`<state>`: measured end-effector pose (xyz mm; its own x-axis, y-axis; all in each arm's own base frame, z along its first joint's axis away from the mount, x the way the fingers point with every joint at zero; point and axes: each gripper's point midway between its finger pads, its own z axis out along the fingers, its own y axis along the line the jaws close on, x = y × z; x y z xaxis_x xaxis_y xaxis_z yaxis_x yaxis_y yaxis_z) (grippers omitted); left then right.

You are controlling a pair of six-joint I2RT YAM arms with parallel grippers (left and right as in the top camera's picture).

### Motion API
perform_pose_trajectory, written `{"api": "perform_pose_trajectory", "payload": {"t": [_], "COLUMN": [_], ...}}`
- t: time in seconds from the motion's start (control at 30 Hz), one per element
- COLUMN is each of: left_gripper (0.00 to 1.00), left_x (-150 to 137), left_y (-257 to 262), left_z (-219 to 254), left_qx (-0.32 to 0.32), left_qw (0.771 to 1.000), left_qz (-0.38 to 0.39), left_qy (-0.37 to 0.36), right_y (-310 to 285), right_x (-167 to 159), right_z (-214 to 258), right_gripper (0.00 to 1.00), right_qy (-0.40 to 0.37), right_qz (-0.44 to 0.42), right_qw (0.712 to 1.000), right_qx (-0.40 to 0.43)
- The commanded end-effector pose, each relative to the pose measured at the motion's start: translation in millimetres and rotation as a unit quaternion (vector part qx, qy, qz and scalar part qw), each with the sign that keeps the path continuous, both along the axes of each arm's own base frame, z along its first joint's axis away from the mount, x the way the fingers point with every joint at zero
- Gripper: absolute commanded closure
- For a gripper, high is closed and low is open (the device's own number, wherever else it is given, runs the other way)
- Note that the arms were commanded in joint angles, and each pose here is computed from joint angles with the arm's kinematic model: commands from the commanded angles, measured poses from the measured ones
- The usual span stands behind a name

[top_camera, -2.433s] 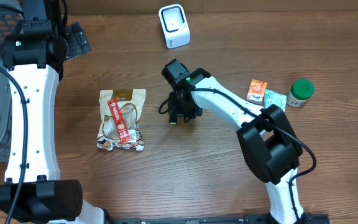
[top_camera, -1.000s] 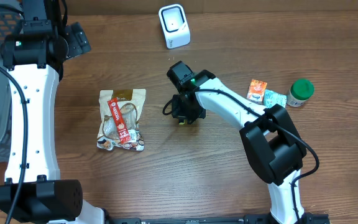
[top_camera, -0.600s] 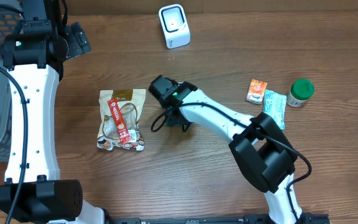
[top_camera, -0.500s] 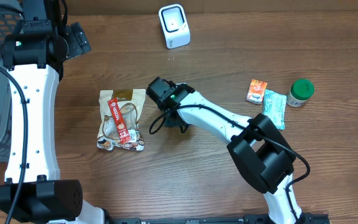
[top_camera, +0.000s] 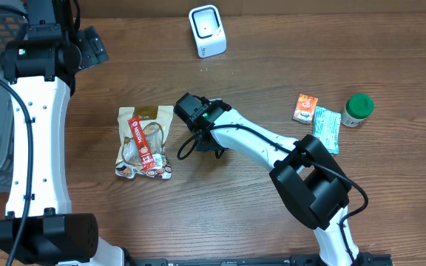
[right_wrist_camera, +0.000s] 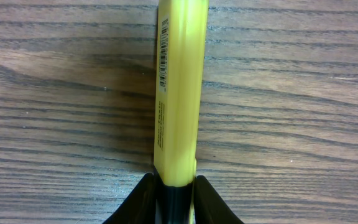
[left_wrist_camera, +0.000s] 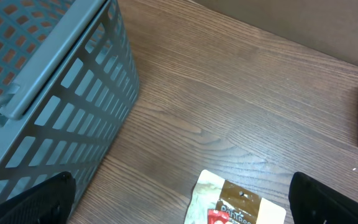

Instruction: Scan the item barcode

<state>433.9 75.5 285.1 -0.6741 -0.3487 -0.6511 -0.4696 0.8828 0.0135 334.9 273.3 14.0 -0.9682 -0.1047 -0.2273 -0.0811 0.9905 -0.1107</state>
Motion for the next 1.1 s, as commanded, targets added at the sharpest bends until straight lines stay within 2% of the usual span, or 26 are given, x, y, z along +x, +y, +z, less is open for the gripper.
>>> {"api": "perform_pose_trajectory", "payload": {"t": [0.0, 0.1, 0.23, 0.3, 0.4, 0.47, 0.83, 1.07], "left_gripper": [0.00, 0.00, 0.00, 0.00, 0.00, 0.00, 0.00, 0.00], "left_x": [2.4, 2.3, 2.3, 2.4, 2.4, 2.4, 2.4, 2.4], "left_y": [1.9, 1.8, 1.8, 1.9, 1.9, 1.9, 1.9, 1.9], "left_z": [-0.2, -0.3, -0.3, -0.2, -0.2, -0.2, -0.2, -0.2], "left_qx": [0.001, 0.001, 0.001, 0.001, 0.001, 0.001, 0.001, 0.001], "left_qw": [1.000, 1.000, 1.000, 1.000, 1.000, 1.000, 1.000, 1.000], "left_qz": [0.009, 0.009, 0.009, 0.009, 0.009, 0.009, 0.009, 0.009], "left_qy": [-0.002, -0.002, -0.002, -0.002, -0.002, -0.002, -0.002, -0.002], "right_y": [-4.7, -1.5, 1.6, 3.2, 3.1, 2.3, 16.1, 36.9], "right_x": [-2.8, -0.7, -1.0, -1.4, -1.8, -0.9, -5.4, -11.8], "right_z": [-11.3, -10.9, -10.7, -10.7, -9.9, -8.7, -3.3, -7.2], "right_gripper": [0.78, 0.67, 0.62, 0.64, 0.77, 0.83, 0.83, 0.81], "right_qy": [0.006, 0.001, -0.002, -0.003, -0.009, -0.018, -0.057, -0.036], "right_qz": [-0.002, 0.000, 0.002, 0.004, 0.007, 0.009, 0.037, 0.044], "right_qw": [1.000, 1.000, 1.000, 1.000, 1.000, 1.000, 0.997, 0.998], "right_qx": [-0.013, -0.008, -0.005, -0.004, -0.012, -0.021, -0.044, 0.007]}}
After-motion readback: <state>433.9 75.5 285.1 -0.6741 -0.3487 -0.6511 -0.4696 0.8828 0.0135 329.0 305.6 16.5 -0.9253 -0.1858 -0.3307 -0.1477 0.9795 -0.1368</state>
